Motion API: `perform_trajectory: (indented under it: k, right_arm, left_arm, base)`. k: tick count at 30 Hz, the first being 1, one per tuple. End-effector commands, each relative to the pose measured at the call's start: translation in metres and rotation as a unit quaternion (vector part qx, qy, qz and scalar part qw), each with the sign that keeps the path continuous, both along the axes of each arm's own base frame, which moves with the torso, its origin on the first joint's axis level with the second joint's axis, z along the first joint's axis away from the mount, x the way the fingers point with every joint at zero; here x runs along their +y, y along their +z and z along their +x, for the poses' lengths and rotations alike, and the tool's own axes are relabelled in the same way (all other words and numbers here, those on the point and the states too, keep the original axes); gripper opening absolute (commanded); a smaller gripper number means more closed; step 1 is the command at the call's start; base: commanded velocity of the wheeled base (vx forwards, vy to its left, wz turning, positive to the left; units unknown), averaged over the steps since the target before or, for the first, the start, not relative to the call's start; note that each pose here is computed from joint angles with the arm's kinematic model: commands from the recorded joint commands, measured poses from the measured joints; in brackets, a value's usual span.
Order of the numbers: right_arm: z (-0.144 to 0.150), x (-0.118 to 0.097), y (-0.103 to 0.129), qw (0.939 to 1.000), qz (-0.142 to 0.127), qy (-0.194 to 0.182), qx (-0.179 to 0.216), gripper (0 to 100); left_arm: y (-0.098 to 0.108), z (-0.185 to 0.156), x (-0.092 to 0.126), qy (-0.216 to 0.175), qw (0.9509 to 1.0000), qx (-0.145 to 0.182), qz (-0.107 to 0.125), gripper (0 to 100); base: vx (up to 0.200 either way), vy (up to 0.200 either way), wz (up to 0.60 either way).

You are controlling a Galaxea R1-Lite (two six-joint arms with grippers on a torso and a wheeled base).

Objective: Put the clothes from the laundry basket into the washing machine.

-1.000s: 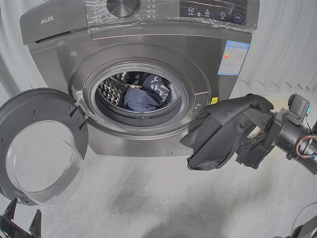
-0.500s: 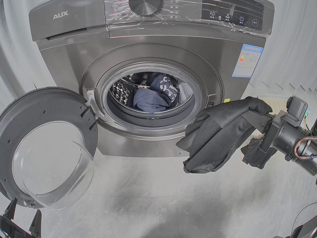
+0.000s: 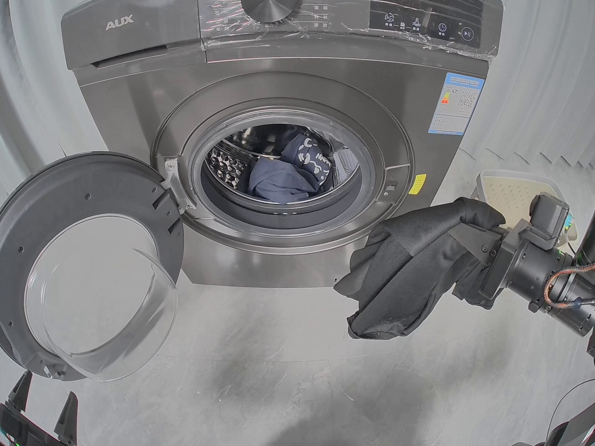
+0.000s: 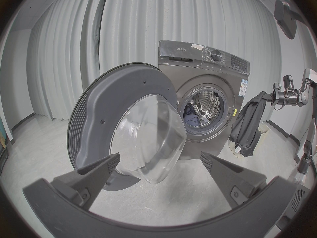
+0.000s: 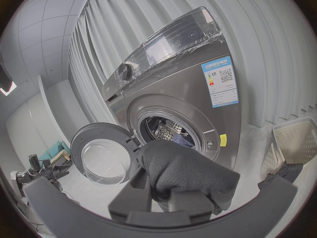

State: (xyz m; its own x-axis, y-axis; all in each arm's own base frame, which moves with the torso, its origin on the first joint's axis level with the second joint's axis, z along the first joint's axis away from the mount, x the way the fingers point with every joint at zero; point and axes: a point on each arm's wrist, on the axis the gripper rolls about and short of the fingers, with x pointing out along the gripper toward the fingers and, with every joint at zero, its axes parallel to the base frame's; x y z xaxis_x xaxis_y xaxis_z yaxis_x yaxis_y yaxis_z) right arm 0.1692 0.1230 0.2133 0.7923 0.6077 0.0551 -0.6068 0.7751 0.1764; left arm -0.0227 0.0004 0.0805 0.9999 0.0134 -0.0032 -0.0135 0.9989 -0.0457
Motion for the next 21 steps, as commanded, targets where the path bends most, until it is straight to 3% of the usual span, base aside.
perform_trajectory:
  k: [1,7,11,21]
  right_arm:
    - [-0.001,0.002,-0.003,1.0,-0.004,0.003,0.006,0]
    - [0.002,0.009,-0.007,0.9998,-0.009,0.013,0.014,0]
    - [0.005,0.013,-0.009,0.9997,-0.01,0.015,0.018,0]
    - [0.008,0.018,-0.009,0.9995,-0.008,0.019,0.023,0]
  left_arm:
    - [-0.005,0.0,0.0,0.0,1.0,0.003,0.001,100]
    - [-0.005,0.0,0.0,0.001,1.0,0.002,0.006,100]
    - [-0.005,0.0,0.0,0.0,0.9998,0.003,0.02,100]
    - [-0.005,0.0,0.0,-0.001,0.9998,0.001,0.021,100]
  base:
    - [0.0,0.2,0.0]
    - [0.0,0.2,0.0]
    - [0.0,0.0,0.0]
    - [0.0,0.0,0.0]
